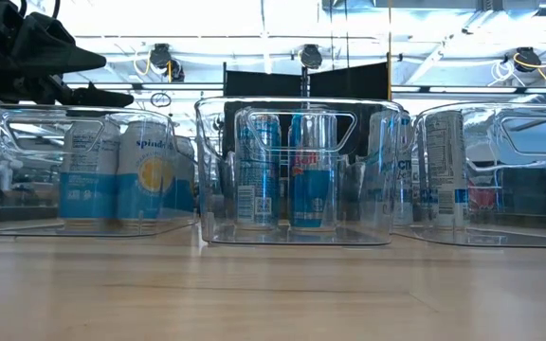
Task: Sort soda cans
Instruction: Put the top white-blue soda can into the right transparent bin
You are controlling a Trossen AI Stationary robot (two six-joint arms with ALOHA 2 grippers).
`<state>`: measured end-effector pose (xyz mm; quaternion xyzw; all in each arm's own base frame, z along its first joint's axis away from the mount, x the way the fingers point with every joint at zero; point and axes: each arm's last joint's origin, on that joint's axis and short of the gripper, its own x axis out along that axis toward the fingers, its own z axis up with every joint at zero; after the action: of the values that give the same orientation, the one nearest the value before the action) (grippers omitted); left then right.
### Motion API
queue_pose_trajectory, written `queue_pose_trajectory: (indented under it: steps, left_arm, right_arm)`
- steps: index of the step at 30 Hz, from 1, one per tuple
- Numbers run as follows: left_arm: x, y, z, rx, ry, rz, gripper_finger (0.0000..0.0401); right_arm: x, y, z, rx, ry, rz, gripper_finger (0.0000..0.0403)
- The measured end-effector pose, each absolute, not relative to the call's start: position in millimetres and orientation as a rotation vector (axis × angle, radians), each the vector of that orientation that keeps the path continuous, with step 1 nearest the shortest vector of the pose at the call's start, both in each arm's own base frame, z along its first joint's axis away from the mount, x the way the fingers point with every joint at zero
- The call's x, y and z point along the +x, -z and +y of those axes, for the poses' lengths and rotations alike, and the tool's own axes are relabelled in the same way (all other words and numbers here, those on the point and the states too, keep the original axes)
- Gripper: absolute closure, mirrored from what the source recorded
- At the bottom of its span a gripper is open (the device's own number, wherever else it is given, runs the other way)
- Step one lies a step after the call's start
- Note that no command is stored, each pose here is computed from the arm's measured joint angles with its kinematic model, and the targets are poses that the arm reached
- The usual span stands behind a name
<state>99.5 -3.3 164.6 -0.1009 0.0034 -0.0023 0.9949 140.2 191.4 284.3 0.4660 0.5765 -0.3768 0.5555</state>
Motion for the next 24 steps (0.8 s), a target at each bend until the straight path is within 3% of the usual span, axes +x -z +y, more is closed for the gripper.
queue_pose_trajectory:
  steps: [24]
  left_arm:
    - [99, -164, -3, -0.202, 0.005, 0.008, 0.0012]
  right_arm:
    - [128, -260, 212, 1.161, 0.882, 1.377, 0.0079]
